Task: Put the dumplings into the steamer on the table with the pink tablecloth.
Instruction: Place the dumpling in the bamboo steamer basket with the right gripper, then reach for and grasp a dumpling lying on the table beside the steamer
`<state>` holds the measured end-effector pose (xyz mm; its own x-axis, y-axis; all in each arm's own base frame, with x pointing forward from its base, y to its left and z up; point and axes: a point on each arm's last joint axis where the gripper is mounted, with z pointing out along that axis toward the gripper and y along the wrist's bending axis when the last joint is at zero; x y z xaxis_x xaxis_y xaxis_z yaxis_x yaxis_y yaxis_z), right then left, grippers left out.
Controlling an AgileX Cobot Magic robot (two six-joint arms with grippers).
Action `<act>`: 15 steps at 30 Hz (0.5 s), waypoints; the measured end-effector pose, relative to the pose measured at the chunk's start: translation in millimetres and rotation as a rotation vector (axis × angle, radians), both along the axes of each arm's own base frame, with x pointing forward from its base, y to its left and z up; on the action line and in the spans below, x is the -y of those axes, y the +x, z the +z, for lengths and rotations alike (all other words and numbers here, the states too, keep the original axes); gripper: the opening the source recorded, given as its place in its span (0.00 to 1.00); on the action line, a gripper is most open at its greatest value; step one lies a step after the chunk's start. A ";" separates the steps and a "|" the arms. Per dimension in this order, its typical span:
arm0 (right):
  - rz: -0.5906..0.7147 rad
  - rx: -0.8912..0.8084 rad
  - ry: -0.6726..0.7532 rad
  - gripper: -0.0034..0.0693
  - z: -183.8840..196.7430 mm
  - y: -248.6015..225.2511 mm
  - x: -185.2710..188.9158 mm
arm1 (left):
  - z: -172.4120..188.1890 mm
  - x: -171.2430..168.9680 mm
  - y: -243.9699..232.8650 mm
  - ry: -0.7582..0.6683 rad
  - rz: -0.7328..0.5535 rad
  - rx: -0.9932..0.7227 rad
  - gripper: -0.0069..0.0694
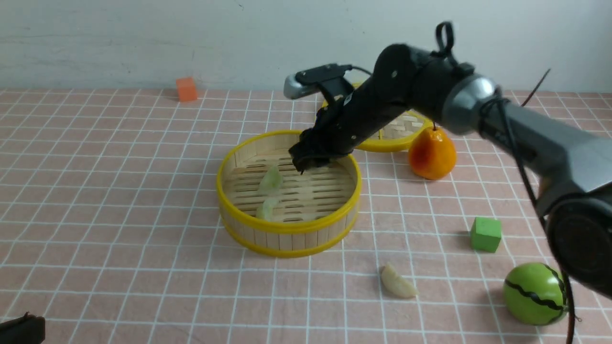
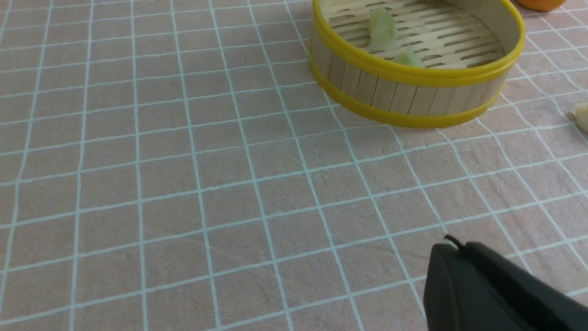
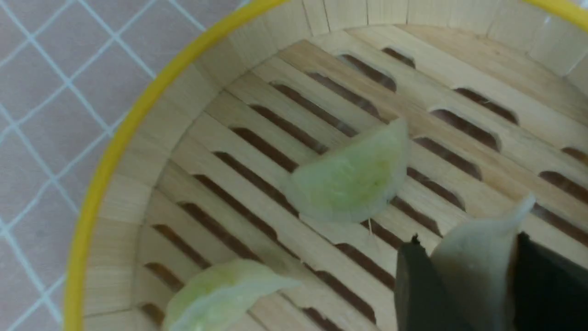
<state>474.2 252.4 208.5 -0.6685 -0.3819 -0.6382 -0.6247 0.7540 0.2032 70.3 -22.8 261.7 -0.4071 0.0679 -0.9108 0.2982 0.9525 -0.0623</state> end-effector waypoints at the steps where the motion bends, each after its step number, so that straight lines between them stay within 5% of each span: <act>1: -0.001 -0.001 -0.003 0.39 -4.0 0.9 -0.7 | 0.0 0.0 0.0 0.001 0.000 0.001 0.07; 5: -0.019 -0.001 -0.038 0.47 -21.3 5.4 0.1 | -0.2 -0.2 0.1 0.004 0.000 0.001 0.07; 8: -0.022 0.016 -0.059 0.63 -17.6 5.7 2.1 | -0.4 -0.2 0.1 0.005 0.001 0.000 0.07; 11: 0.004 0.028 -0.069 0.80 16.3 -4.5 6.4 | -0.8 -0.4 0.0 0.006 0.002 -0.004 0.07; 15: 0.032 0.096 -0.094 0.83 90.4 -30.1 20.5 | -1.0 -0.4 0.0 0.007 0.002 -0.005 0.07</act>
